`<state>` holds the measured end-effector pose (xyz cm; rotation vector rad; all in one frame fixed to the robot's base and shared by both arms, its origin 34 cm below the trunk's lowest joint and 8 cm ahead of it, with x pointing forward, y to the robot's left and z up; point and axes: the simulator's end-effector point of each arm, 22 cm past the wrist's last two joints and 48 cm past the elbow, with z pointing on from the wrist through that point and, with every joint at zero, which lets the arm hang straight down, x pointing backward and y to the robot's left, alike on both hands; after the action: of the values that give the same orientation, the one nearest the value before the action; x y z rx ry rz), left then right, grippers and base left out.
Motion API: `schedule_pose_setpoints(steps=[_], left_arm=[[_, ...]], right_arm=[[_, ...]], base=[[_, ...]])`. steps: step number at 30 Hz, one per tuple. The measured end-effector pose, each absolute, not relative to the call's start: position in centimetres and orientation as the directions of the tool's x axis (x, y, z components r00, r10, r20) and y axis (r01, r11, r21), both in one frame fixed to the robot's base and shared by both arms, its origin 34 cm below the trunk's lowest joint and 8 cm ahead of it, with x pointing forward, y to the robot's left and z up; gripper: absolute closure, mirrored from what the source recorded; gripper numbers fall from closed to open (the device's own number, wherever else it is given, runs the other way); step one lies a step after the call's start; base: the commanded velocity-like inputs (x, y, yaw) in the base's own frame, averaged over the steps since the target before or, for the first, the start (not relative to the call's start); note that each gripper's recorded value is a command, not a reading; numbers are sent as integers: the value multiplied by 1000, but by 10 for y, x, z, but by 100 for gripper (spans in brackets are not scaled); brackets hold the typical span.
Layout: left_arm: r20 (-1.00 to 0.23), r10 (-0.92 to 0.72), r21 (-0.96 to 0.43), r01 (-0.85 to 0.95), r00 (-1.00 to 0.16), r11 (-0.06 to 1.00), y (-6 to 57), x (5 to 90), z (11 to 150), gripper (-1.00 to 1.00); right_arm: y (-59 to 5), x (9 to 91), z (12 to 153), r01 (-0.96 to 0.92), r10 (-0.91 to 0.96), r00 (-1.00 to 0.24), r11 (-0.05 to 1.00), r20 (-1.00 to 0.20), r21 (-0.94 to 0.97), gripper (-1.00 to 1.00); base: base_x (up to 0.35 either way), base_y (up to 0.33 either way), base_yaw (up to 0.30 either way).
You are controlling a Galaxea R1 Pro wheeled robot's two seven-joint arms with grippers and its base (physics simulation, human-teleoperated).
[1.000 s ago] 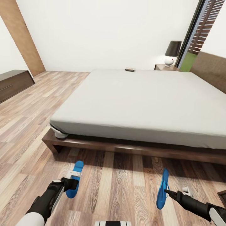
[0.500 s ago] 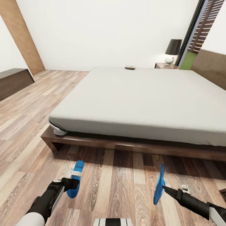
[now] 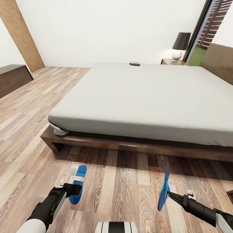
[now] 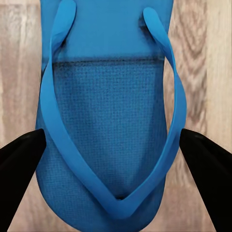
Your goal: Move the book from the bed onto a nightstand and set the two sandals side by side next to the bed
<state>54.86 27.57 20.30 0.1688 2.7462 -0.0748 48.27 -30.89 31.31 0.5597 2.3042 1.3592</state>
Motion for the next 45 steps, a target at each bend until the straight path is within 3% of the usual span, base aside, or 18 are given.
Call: schedule_pose_setpoints(steps=[28,45], left_arm=[[-295,101,-48,120,-950,992,273,518,158,100],[-297,92,-58,114,-950,992,267,518,158,100]], right_arm=[[-307,462,273,217,528,-847,443,-58,870,100],[-307,462,274,215,527,-848,443,-59,870,100]], base=[[1,0,0],[256,24,0]])
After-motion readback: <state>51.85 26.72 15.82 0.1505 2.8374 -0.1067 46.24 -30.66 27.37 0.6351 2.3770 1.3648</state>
